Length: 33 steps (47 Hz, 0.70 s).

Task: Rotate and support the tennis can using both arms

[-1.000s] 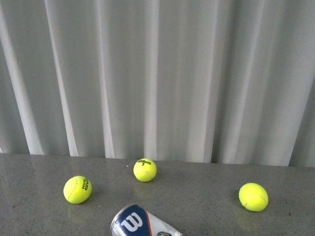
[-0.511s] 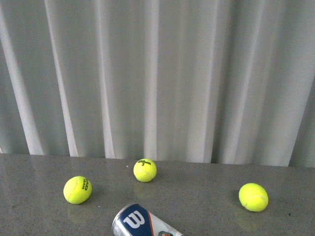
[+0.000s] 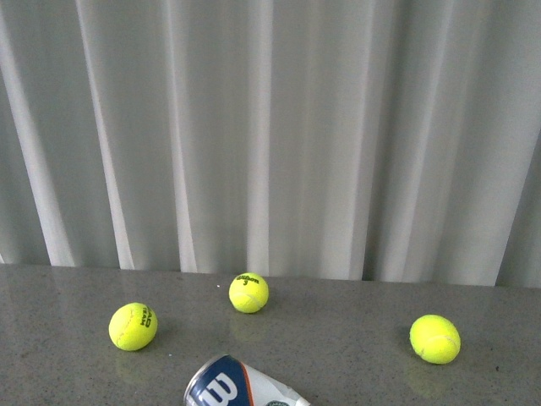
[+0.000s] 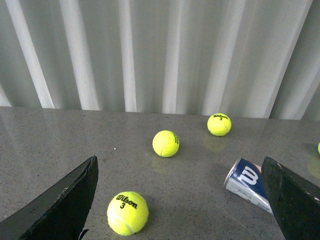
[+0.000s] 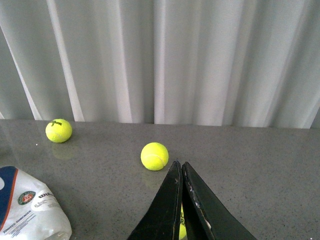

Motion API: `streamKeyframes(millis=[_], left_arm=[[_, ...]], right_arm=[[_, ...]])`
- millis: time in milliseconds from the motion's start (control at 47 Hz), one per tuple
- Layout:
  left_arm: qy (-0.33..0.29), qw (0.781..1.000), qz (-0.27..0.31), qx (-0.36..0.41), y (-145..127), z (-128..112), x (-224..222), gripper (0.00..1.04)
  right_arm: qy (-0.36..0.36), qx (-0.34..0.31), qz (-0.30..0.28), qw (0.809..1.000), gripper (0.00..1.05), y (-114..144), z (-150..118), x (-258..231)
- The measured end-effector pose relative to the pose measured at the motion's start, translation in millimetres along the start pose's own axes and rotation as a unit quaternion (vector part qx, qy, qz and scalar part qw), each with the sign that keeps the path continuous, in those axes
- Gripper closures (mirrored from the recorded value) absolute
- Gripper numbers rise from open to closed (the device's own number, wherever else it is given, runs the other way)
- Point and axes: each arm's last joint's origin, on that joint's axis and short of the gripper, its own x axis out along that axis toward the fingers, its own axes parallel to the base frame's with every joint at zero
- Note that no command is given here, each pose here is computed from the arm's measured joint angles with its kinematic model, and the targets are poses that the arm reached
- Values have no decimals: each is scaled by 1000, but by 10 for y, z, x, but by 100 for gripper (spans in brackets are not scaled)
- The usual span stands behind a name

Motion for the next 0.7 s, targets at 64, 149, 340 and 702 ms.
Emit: streamKeyframes(millis=[64,149,340,702], left_arm=[[0,1000,0,0,0,2,0,7],[0,1000,0,0,0,2,0,7],[0,1000,0,0,0,0,0,7],[0,1000,0,0,0,1,-1,7]], right_arm=[[0,0,0,1000,101,0,-1,-11],[1,0,0,1000,101,0,-2,-23],[0,0,0,1000,101,0,-5,-53],[4,0,1,1000,101,0,-33,-160]])
